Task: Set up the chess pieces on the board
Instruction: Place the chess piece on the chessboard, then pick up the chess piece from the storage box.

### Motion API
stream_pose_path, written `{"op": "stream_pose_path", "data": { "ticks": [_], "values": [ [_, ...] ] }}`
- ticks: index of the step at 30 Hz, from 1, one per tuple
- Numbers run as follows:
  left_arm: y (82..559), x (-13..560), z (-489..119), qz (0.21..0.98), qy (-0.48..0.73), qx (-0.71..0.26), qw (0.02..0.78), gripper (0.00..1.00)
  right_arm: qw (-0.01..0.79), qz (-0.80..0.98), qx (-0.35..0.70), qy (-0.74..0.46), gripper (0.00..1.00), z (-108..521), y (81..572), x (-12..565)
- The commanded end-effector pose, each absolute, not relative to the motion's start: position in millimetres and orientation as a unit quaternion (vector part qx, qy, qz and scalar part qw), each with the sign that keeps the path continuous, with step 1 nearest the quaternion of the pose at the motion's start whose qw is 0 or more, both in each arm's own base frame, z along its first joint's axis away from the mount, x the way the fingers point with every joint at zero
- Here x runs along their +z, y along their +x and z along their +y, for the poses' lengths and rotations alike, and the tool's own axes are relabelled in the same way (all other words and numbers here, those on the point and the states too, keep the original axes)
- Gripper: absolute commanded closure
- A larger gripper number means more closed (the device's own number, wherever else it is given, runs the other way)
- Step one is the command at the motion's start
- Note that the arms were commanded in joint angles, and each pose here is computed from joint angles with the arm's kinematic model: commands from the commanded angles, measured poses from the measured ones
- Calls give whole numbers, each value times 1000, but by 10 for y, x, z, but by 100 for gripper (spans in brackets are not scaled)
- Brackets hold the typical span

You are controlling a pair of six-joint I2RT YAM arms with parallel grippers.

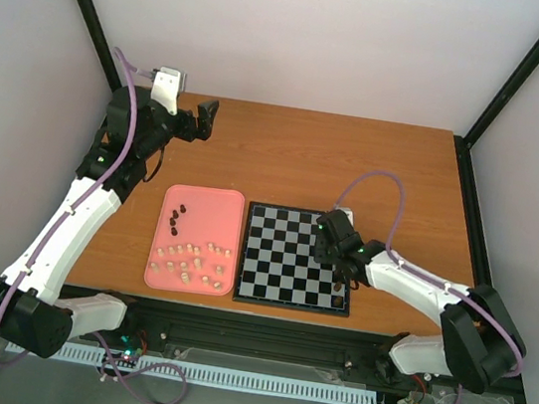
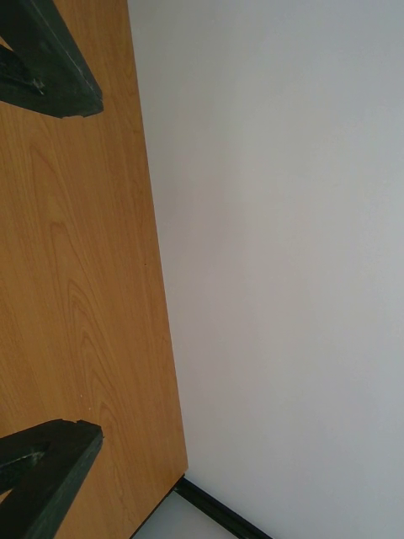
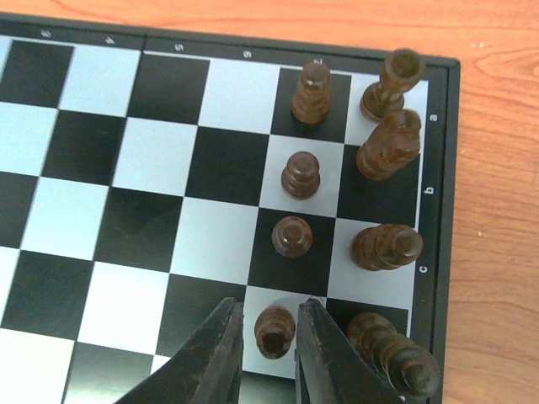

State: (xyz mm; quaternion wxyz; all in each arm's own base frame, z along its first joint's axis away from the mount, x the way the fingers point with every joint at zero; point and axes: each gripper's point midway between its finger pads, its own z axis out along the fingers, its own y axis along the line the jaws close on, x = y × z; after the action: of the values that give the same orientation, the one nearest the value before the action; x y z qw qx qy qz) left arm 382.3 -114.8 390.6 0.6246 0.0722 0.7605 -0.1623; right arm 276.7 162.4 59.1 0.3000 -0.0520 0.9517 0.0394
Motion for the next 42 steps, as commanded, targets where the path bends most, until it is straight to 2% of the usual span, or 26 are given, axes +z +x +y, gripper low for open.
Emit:
{"op": "stream_pose_path", "data": {
  "ticks": [1, 5, 9, 16, 24, 27, 42],
  "values": [
    [3799, 4060, -1169, 746, 77, -168, 639, 0, 319, 945, 53, -57, 80, 1640, 2791, 794],
    [3772, 4086, -1167, 745, 77, -170, 641, 0, 336, 937, 64, -72, 73, 1753, 2774, 978],
    [3742, 4121, -1173, 742, 77, -176, 643, 0, 358, 924, 92, -100, 73, 2000, 2785, 1228],
    [3682, 4172, -1203, 735, 81, -189, 646, 0, 386, 878, 179, -221, 72, 3116, 2885, 1640],
    [3565, 4259, -1141, 727, 79, -181, 658, 0, 356, 821, 266, -359, 73, 4580, 3070, 1537],
    [3515, 4281, -1106, 724, 76, -176, 663, 0, 351, 804, 284, -388, 73, 4903, 3138, 1430],
    [3487, 4276, -1108, 721, 77, -180, 665, 0, 317, 767, 324, -454, 73, 5579, 3250, 860]
  ]
}}
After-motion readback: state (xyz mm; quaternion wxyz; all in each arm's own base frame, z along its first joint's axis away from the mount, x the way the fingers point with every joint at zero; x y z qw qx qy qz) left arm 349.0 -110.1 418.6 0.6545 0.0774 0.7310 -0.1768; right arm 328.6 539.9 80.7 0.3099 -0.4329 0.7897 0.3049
